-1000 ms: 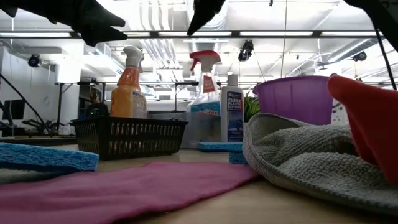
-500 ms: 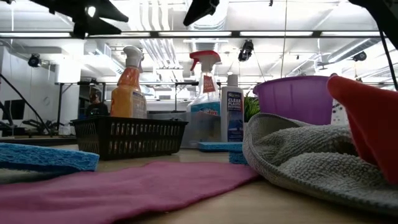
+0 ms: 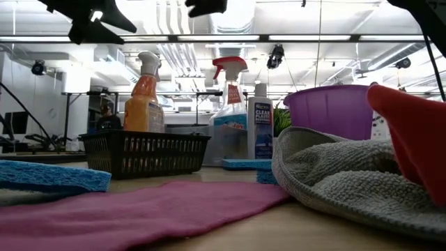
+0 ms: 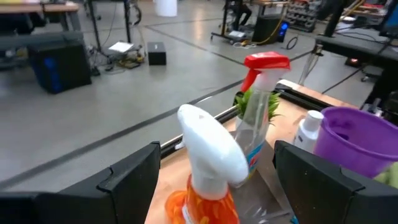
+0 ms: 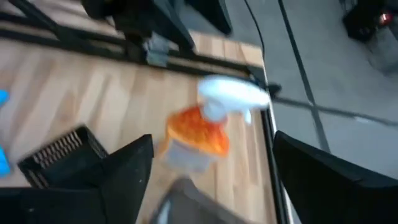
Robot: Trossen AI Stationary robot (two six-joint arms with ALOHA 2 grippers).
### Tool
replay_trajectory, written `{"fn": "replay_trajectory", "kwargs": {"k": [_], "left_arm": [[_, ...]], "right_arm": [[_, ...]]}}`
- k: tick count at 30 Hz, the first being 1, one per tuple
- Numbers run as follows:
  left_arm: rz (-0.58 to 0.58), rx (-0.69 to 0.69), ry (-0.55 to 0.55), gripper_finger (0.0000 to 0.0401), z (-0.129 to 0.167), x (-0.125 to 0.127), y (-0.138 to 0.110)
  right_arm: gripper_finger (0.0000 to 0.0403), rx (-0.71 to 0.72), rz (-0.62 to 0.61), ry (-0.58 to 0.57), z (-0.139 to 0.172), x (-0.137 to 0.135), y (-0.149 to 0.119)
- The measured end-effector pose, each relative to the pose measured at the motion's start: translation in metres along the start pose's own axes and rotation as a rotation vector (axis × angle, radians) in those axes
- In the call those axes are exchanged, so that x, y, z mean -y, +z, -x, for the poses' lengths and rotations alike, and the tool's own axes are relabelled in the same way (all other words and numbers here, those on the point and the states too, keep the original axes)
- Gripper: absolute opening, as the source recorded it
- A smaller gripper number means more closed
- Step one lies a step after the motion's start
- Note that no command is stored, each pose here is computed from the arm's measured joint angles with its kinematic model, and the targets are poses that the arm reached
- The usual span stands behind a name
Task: Pick & Place Kitchen Items
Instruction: Put the orange spray bottle into the black bin
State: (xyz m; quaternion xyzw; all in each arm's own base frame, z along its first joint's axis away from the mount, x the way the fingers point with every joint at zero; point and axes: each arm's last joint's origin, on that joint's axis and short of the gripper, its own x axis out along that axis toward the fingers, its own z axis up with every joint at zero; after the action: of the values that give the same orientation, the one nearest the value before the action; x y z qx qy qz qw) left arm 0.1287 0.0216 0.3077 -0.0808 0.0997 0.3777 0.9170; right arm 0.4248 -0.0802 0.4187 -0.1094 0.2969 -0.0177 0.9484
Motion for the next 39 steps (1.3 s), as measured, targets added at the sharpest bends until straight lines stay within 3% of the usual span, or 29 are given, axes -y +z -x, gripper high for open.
{"fn": "replay_trajectory", "kwargs": {"k": [8,15,20,26,31,37,39], "left_arm": [[-0.051,-0.118,0.1,0.0313,-0.023,0.007,0.006],[-0.136,-0.214,0.143,0.0313,-0.021,0.008,0.024],[-0.195,-0.189,0.126,0.0313,-0.011,0.002,0.03],[-0.16,-0.157,0.053,0.0313,-0.002,-0.004,0.028],[-0.141,-0.179,0.004,0.0313,-0.006,-0.001,0.023],[-0.116,-0.141,0.18,0.0313,-0.013,-0.001,0.022],[-0.117,-0.135,0.194,0.0313,-0.013,-0.001,0.023]], "right_arm": [[0.0334,0.299,0.039,0.01,-0.017,-0.002,0.02],[0.0334,0.58,0.055,0.152,-0.033,-0.008,0.026],[0.0334,0.852,0.046,0.148,-0.056,-0.017,0.013],[0.0334,1.186,0.032,0.105,-0.067,-0.037,-0.023],[0.0334,1.142,0.04,0.031,-0.076,-0.052,-0.054],[0.0334,1.08,0.082,-0.072,-0.05,-0.07,-0.075],[0.0334,1.055,0.095,-0.087,-0.035,-0.077,-0.082]]}}
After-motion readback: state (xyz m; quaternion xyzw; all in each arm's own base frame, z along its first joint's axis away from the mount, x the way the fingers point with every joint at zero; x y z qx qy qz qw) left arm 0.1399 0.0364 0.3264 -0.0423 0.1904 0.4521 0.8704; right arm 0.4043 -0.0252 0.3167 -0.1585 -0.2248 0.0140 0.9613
